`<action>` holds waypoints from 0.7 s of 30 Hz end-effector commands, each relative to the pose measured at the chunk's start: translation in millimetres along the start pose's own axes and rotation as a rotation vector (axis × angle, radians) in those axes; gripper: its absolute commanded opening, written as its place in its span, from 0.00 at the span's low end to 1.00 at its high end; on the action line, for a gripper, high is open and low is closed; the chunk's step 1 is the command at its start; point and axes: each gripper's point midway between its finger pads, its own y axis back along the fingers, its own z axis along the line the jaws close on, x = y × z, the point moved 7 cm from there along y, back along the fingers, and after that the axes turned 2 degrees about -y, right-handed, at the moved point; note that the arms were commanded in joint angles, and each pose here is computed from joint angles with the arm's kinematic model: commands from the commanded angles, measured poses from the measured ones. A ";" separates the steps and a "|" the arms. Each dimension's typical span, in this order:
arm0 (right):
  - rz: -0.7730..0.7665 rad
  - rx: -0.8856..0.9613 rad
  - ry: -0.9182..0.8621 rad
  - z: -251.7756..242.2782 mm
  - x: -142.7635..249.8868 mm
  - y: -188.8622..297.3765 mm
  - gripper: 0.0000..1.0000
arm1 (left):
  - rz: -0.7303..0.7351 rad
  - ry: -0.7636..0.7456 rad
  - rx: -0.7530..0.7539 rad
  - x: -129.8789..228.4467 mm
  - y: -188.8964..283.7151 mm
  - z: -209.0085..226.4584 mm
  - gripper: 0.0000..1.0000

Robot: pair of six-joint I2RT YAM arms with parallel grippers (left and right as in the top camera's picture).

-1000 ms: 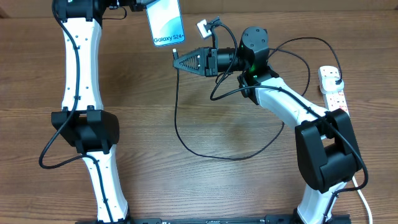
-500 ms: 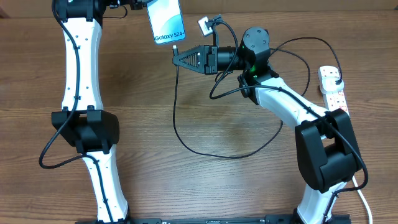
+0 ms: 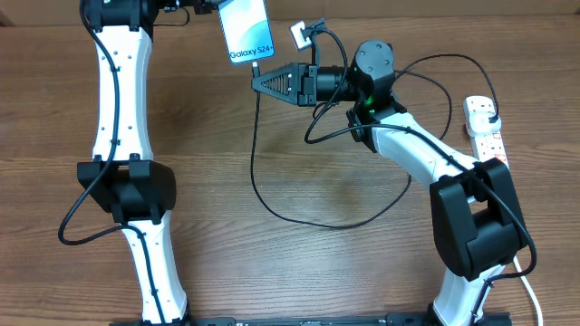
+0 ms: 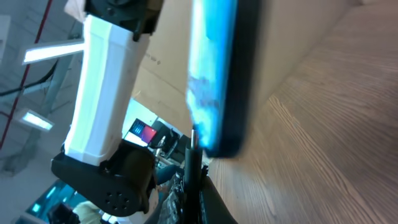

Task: Plug charger to phone and switch on socket
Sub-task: 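Align the connector with the phone port held by the left gripper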

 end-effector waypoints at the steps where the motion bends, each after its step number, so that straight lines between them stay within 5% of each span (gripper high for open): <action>1: -0.018 -0.020 0.029 13.3 -7.8 -1.4 0.04 | 0.013 -0.001 0.016 1.0 -4.1 -2.3 0.04; 21: -0.014 -0.011 0.006 10.5 -6.6 -1.5 0.04 | -0.009 0.074 -0.008 -1.9 -1.2 0.4 0.04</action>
